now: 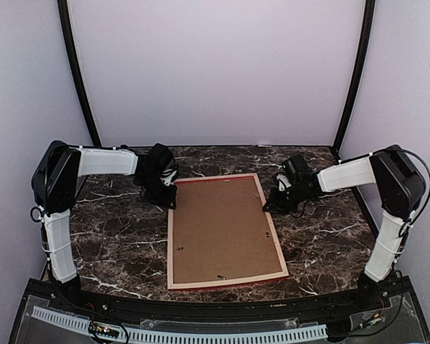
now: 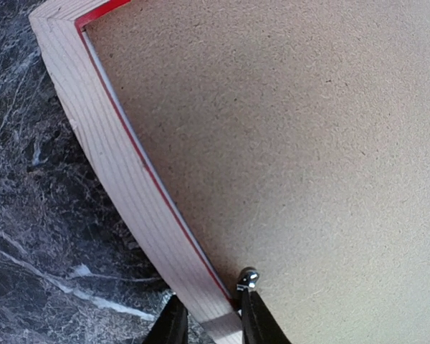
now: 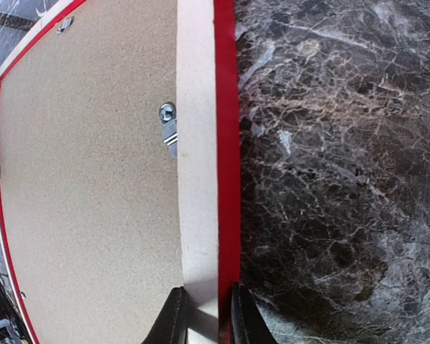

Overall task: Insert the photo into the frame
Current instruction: Press the fastener onto the backboard.

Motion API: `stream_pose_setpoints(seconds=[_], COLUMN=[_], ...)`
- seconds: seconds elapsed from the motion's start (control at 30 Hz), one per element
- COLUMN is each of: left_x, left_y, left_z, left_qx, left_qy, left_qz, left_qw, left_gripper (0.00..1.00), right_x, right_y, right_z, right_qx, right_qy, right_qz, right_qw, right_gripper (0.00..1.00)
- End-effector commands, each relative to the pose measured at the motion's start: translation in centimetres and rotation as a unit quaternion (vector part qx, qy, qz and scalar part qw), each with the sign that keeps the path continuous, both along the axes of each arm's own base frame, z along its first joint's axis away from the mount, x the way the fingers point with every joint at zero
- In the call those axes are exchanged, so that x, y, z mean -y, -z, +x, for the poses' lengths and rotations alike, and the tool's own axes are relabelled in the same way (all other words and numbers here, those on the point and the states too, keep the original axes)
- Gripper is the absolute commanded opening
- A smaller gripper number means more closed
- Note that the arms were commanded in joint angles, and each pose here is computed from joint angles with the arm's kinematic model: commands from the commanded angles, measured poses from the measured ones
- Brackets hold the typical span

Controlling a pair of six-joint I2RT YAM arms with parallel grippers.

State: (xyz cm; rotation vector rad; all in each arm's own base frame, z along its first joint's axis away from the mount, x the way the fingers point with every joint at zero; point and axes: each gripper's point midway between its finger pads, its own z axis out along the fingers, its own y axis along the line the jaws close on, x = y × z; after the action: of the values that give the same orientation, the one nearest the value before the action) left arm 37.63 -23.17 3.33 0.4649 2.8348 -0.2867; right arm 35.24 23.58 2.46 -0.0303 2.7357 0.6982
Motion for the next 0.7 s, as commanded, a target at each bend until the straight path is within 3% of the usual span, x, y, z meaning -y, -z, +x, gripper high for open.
stream_pose_setpoints(seconds=[0.0, 0.47, 0.67], left_x=[-0.3, 1.1, 0.8], left_y=[0.3, -1.6, -0.8], left_z=[-0.5, -0.1, 0.0], left_qx=[-0.004, 0.003, 0.001], left_qy=[0.017, 0.015, 0.018], left_qz=[0.010, -0.031, -0.018], left_qw=[1.000, 0.999, 1.000], left_gripper=[0.21, 0.45, 0.47], right_x=[4.0, 3.9, 3.9], right_y=[5.8, 6.1, 6.1], right_z=[-4.2, -4.3, -4.4], right_qx=[-0.104, -0.106, -0.106], right_qy=[0.034, 0.030, 0.029], right_qz=[-0.076, -0.072, -0.073], right_qw=[0.991, 0.991, 0.991], right_gripper=[0.00, 0.00, 0.00])
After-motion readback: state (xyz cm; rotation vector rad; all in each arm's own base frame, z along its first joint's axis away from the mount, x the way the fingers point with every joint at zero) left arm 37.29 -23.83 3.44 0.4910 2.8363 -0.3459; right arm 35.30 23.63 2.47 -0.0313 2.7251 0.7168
